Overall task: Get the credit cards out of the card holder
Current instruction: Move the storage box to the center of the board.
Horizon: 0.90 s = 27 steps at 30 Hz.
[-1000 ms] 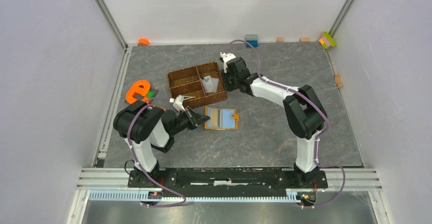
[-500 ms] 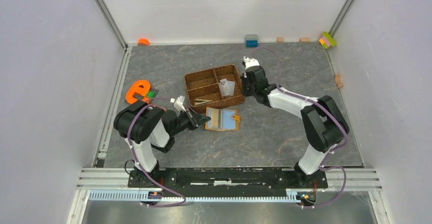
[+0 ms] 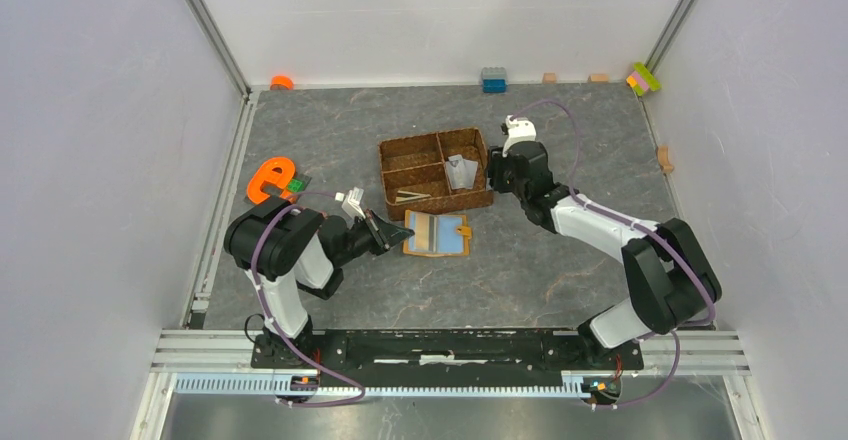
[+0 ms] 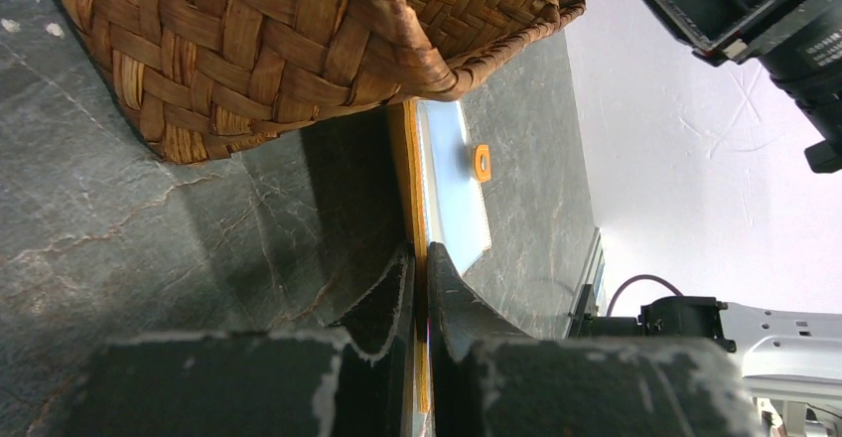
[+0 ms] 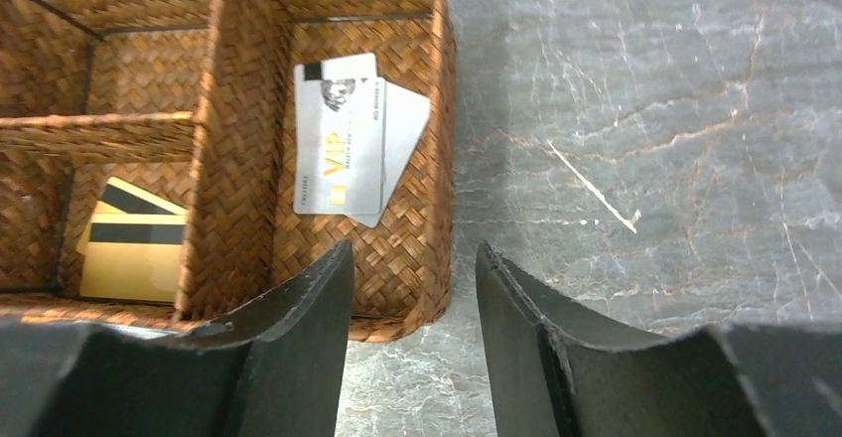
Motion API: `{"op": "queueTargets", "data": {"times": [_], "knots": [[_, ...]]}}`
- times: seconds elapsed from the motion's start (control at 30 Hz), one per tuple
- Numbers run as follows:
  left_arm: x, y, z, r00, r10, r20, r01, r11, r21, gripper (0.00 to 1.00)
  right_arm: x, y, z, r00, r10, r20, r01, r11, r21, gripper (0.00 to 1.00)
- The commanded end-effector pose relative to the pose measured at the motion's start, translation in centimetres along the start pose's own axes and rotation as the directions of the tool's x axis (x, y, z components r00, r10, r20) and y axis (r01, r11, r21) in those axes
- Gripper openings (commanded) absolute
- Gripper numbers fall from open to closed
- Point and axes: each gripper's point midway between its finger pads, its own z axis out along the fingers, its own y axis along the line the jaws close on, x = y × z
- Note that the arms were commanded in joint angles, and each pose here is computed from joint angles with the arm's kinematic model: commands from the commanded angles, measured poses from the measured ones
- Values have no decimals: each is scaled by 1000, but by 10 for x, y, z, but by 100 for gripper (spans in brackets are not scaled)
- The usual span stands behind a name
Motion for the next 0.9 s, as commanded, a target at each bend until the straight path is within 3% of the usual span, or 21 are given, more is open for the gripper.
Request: {"op": "queueTargets", "data": {"times": [0.0, 0.13, 0.47, 0.87], "knots": [[-7, -10, 4, 1000, 21, 20, -22, 999, 46, 2, -35, 21, -14, 988, -72, 138, 79, 996, -43, 53], [-7, -10, 4, 1000, 21, 18, -22, 999, 47, 2, -36, 50, -12, 981, -130, 145, 145, 985, -93, 52], [-6, -10, 5, 1000, 19, 15, -20, 999, 48, 2, -8, 101, 22, 976, -219, -3, 216, 962, -170, 51], [-5, -11, 9, 1000, 12, 7, -12, 999, 52, 2, 10, 100, 55, 982, -158, -101, 151, 986, -77, 29]]}}
